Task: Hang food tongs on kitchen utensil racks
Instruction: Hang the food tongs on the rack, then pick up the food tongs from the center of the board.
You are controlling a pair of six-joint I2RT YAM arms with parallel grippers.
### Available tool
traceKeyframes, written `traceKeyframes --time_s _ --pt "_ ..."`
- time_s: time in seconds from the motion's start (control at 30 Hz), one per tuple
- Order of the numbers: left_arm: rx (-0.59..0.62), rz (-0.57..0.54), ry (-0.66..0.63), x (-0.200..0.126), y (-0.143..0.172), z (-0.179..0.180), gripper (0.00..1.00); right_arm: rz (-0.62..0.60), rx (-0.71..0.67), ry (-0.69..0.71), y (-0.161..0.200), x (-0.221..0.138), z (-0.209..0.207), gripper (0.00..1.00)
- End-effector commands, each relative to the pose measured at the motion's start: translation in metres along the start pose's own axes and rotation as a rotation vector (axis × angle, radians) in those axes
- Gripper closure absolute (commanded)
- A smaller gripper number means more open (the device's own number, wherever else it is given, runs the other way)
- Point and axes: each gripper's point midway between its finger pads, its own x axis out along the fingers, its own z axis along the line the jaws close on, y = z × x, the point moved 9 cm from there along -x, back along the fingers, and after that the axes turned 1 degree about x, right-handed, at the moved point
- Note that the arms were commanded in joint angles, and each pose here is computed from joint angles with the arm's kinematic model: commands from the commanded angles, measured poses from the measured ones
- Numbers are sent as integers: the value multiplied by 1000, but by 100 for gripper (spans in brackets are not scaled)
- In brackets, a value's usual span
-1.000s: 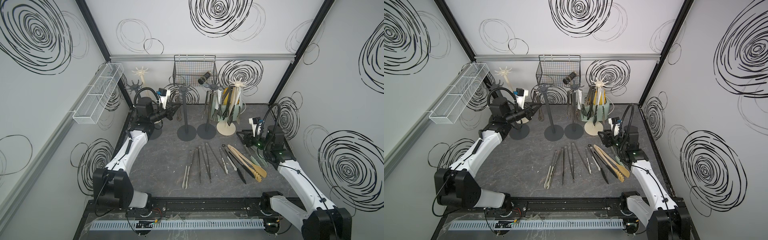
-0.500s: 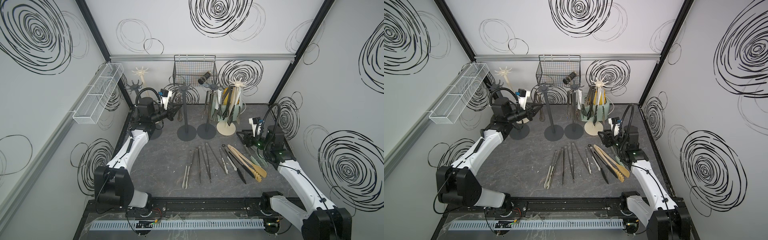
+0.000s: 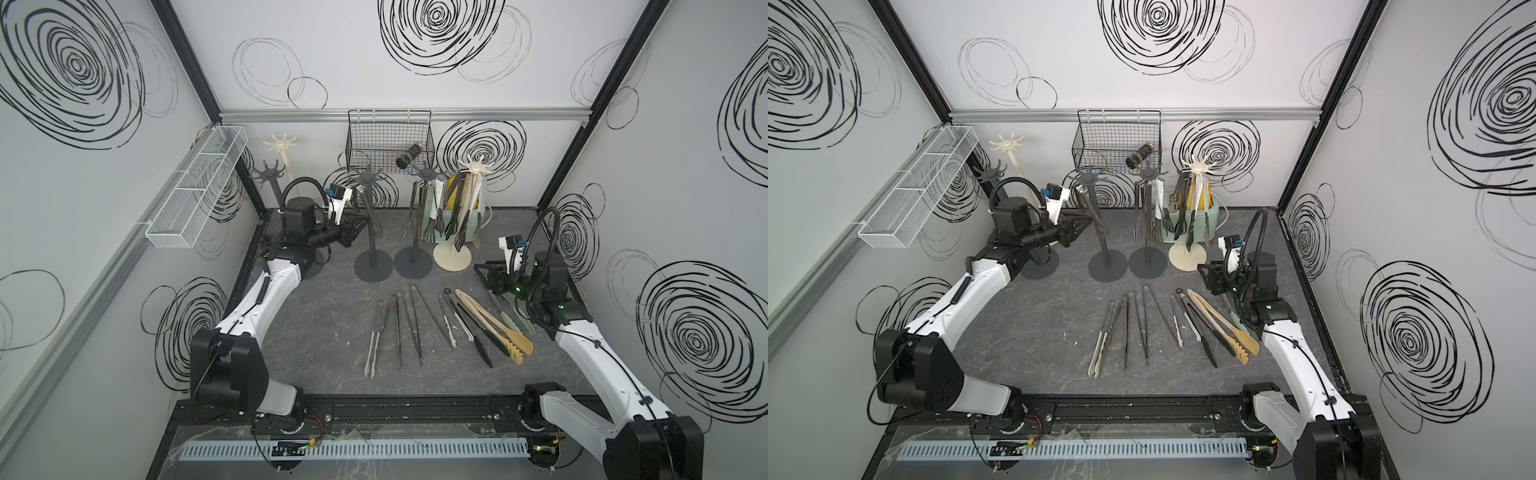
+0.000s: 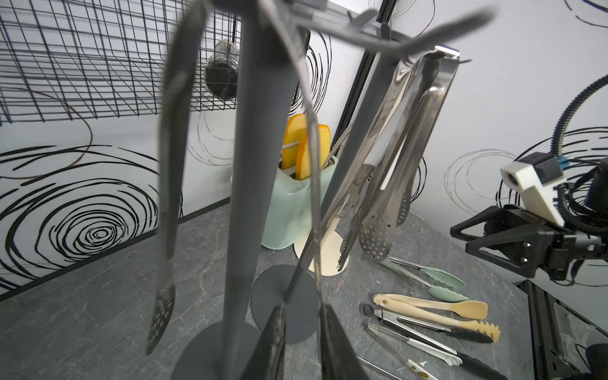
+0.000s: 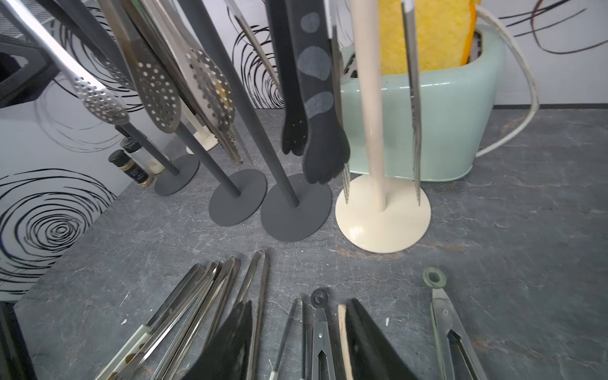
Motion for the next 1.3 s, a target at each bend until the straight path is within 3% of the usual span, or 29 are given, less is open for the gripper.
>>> traceKeyframes --time_s 0.0,0.17,0.33,0.6,1.0,1.27 --pt "47 -19 -25 -6 -9 -10 75 -9 25 105 -10 -8 -6 51" --pt "21 -31 -105 -19 -6 -23 70 36 101 242 -1 -11 -25 52" --pt "-28 -52 -181 -34 -5 -42 65 163 175 346 16 -9 -48 56" --pt "-93 -104 -228 -57 -3 -78 59 357 245 364 50 8 -62 59" --pt "-137 -83 -192 -80 29 -110 55 611 277 490 91 52 -83 58" --pt "-125 -64 -161 -86 42 -116 54 678 244 571 101 64 -87 57"
